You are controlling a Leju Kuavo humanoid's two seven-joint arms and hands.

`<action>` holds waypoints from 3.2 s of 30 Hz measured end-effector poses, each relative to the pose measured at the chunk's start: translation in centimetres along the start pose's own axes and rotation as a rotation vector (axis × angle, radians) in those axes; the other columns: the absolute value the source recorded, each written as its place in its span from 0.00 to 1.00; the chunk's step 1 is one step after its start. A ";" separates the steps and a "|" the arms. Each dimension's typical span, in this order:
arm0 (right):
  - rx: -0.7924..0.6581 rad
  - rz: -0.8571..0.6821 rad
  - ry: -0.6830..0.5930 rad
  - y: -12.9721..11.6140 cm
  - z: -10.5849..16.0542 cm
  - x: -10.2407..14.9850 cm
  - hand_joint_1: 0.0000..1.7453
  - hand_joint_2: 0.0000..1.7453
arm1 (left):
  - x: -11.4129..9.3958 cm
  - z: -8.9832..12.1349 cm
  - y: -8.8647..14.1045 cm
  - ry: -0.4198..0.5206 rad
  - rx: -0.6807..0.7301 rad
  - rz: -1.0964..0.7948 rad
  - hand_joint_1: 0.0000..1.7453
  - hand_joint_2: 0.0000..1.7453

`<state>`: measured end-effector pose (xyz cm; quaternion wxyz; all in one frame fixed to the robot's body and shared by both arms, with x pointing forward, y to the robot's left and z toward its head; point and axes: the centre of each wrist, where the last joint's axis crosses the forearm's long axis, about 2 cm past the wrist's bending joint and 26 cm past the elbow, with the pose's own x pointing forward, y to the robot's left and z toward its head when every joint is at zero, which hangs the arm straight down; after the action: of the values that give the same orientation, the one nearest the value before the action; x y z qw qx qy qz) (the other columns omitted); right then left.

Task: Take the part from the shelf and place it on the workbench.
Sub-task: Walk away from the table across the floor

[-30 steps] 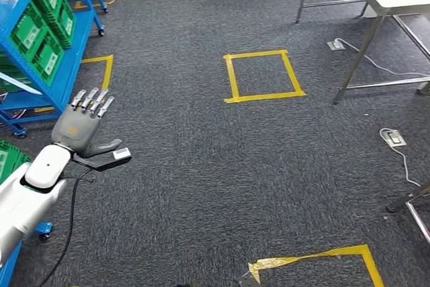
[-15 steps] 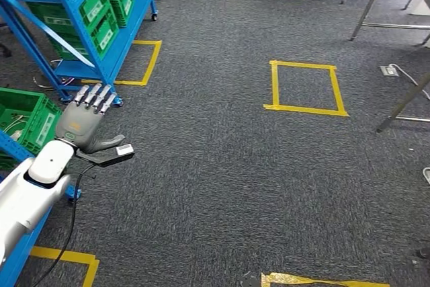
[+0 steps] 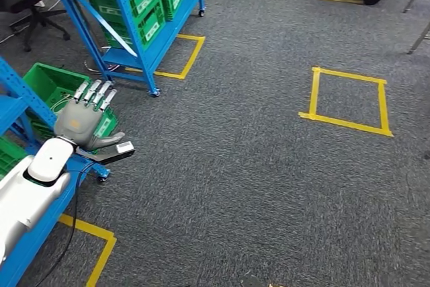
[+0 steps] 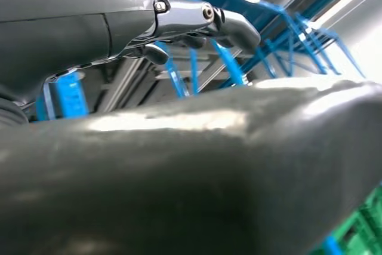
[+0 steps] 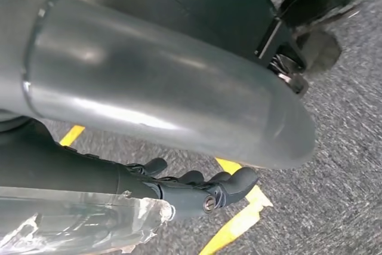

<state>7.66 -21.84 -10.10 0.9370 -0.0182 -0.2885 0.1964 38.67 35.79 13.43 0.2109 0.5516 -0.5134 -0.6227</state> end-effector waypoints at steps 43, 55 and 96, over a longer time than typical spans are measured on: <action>-0.001 0.002 -0.007 -0.3 -0.3 0.5 0.00 0.00 | -0.7 -1.1 0.7 0.005 0.015 -0.009 0.00 0.00; 0.001 0.001 0.001 -0.2 -0.1 0.2 0.00 0.00 | -0.4 -1.2 0.7 0.003 0.016 -0.005 0.00 0.00; -0.005 -0.018 -0.009 -0.2 -0.2 0.5 0.00 0.00 | -0.5 -1.4 0.9 0.001 0.007 0.003 0.00 0.00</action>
<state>8.22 -21.80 -9.99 0.9373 -0.0169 -0.2935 0.1874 39.85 35.27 14.66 0.2102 0.5518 -0.5162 -0.6203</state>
